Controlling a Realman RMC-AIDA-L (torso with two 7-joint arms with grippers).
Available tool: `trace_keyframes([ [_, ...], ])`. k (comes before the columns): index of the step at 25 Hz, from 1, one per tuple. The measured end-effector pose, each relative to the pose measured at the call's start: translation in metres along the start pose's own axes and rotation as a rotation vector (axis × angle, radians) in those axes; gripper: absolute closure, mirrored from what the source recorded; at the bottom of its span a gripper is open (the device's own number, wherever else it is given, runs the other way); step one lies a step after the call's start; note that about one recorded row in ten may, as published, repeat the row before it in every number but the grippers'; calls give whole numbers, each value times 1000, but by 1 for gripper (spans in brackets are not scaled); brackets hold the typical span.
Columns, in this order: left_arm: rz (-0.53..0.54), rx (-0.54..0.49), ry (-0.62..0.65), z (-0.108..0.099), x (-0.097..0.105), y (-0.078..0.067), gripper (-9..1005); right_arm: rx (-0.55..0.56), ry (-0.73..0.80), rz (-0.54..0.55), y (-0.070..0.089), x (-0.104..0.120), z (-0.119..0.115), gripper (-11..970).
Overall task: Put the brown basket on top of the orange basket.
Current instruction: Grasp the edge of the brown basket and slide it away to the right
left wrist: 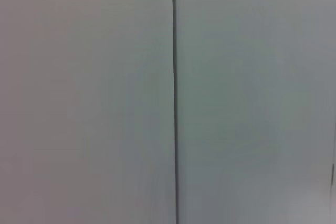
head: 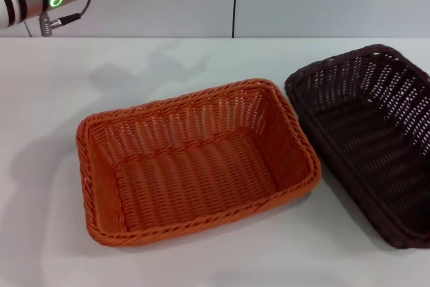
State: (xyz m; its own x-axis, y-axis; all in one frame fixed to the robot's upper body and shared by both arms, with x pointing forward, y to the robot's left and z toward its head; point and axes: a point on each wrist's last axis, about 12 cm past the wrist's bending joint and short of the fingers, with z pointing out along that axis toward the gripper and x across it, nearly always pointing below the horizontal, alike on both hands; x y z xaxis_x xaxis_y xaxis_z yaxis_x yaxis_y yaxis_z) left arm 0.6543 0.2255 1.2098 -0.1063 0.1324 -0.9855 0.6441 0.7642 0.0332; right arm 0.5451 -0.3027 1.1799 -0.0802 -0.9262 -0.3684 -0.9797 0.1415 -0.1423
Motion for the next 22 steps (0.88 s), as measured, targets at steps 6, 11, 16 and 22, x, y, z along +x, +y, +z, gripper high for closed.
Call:
trace_keyframes([
  [6, -29, 13, -16, 0, 2, -3, 147, -102, -13, -62, 17, -11, 16, 266],
  [11, -40, 23, -24, -1, 1, -5, 147, -175, -70, -131, 29, -25, 22, 266],
  [16, -15, 29, -35, 1, -5, -5, 147, -228, -99, -229, 41, -47, 26, 266],
  [22, 2, 21, -54, 2, -14, -3, 147, -338, -160, -306, 59, -75, 28, 267],
])
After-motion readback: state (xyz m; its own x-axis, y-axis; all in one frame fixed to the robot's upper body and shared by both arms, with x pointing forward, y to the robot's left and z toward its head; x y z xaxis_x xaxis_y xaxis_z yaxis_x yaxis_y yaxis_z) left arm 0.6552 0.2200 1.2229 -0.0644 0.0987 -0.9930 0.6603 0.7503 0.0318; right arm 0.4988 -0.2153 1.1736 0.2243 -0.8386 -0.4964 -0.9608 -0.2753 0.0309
